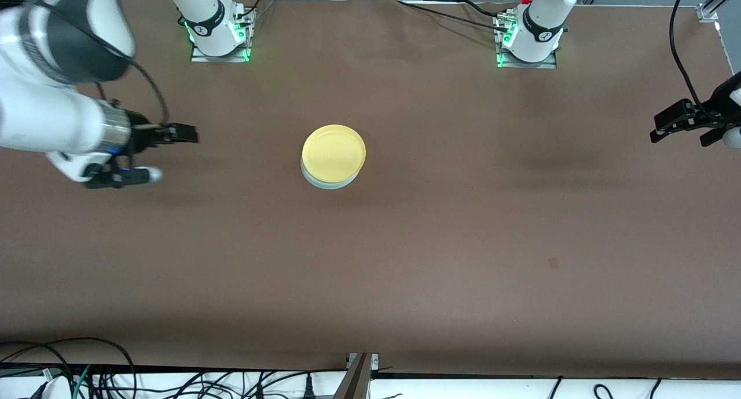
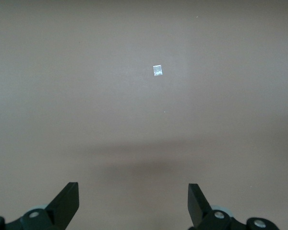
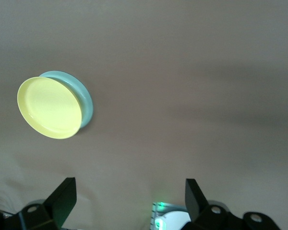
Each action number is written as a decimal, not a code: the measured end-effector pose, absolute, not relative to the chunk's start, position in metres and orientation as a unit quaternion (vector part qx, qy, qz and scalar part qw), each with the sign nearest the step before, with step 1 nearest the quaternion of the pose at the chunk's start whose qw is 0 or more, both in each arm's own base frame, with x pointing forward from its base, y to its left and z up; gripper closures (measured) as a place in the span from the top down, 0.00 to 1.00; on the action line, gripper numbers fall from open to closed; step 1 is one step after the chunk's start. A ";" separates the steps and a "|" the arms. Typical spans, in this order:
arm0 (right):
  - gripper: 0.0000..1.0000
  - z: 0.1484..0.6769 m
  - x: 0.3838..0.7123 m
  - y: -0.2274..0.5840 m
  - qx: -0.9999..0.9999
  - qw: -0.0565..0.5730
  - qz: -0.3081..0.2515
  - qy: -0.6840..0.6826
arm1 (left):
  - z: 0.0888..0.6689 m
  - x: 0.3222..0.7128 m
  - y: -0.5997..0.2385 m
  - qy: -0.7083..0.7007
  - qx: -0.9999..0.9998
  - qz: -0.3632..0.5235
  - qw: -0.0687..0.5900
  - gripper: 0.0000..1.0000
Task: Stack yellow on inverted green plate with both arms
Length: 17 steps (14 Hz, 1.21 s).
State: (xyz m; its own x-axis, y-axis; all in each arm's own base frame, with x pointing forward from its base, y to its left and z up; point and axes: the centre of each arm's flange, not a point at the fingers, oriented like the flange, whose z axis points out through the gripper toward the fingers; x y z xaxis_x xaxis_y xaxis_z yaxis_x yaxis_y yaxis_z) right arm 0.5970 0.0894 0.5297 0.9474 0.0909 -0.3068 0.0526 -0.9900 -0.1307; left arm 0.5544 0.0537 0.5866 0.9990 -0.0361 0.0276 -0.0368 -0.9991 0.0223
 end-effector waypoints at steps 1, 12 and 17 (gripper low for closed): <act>1.00 0.547 0.595 0.078 -0.986 0.062 0.151 -0.034 | 0.587 0.554 0.054 -0.018 1.000 0.014 0.011 1.00; 1.00 0.636 0.526 0.028 -0.994 -0.027 0.101 -0.027 | 0.587 0.554 0.054 -0.018 1.000 0.013 0.011 1.00; 1.00 0.618 0.526 0.047 -0.993 -0.029 0.110 -0.044 | 0.587 0.554 0.054 -0.018 1.000 0.012 0.012 1.00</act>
